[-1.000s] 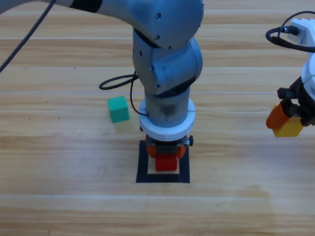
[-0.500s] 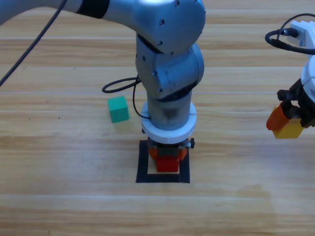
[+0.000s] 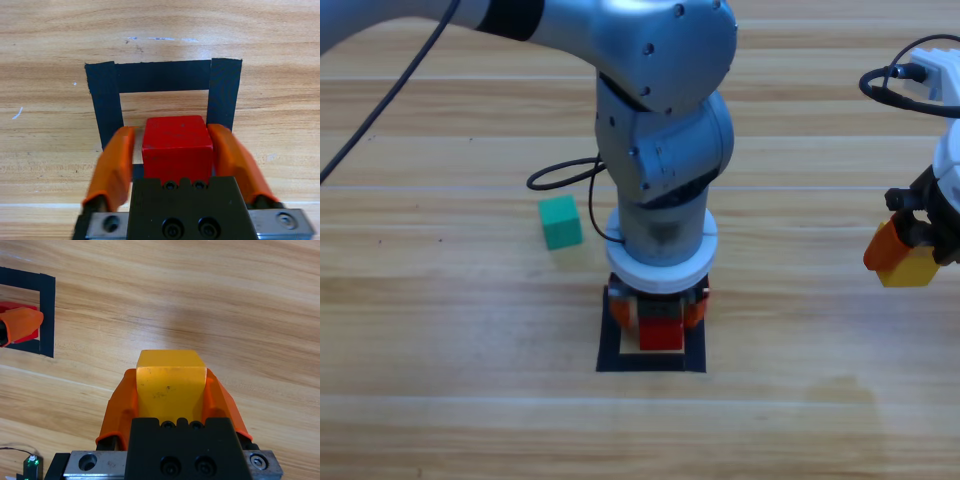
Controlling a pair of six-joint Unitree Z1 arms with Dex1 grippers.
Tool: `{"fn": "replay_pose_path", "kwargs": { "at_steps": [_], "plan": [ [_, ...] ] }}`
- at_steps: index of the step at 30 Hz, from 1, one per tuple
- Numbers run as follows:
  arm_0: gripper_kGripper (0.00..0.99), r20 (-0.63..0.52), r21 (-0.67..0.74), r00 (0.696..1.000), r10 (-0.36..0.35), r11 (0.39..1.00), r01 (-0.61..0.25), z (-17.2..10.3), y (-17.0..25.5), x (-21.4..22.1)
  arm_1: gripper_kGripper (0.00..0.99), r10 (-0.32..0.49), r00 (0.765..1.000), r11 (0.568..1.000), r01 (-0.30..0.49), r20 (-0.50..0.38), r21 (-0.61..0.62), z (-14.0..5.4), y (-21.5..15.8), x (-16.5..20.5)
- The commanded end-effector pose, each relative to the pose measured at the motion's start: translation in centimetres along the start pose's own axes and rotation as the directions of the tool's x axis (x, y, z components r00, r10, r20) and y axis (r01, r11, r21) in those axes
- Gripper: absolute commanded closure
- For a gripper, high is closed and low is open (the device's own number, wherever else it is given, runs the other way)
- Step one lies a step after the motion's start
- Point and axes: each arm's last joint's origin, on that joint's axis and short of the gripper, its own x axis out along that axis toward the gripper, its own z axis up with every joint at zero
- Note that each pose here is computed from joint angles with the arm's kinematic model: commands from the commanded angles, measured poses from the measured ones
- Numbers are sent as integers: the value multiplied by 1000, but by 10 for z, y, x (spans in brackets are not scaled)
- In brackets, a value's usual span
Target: Stack the blocks in the rectangular block: red at the bottom, yellow in the middle, green on top
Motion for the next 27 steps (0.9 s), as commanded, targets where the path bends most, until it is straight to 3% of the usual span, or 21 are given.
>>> {"fn": "replay_pose_path", "kwargs": {
  "at_steps": [1,6,10,14,16,22,27],
  "plan": [
    [0,-10,18,999,50,999,-50,-10,2,14,830,-33,998,999,31,-57,-33,-4,6,24],
    [0,27,1,1000,8,1000,-8,-7,5,-13,830,-33,998,999,31,-46,-36,-4,7,21],
    [0,127,12,987,-94,996,93,7,3,-84,830,-23,1000,999,23,-2,-42,-6,16,3],
    [0,314,6,927,-207,976,216,12,45,-192,830,-12,1000,1000,12,7,-23,-10,33,-18],
    [4,393,-14,895,-211,972,235,10,79,-227,830,-20,1000,1000,20,-1,-14,-10,44,-21],
    [4,504,-23,856,-113,989,144,0,171,-258,830,-71,996,996,74,-56,51,-7,92,2],
    [28,549,130,821,-159,986,103,-15,226,-242,829,-142,985,988,147,-100,39,-8,146,42]
  ]
}}
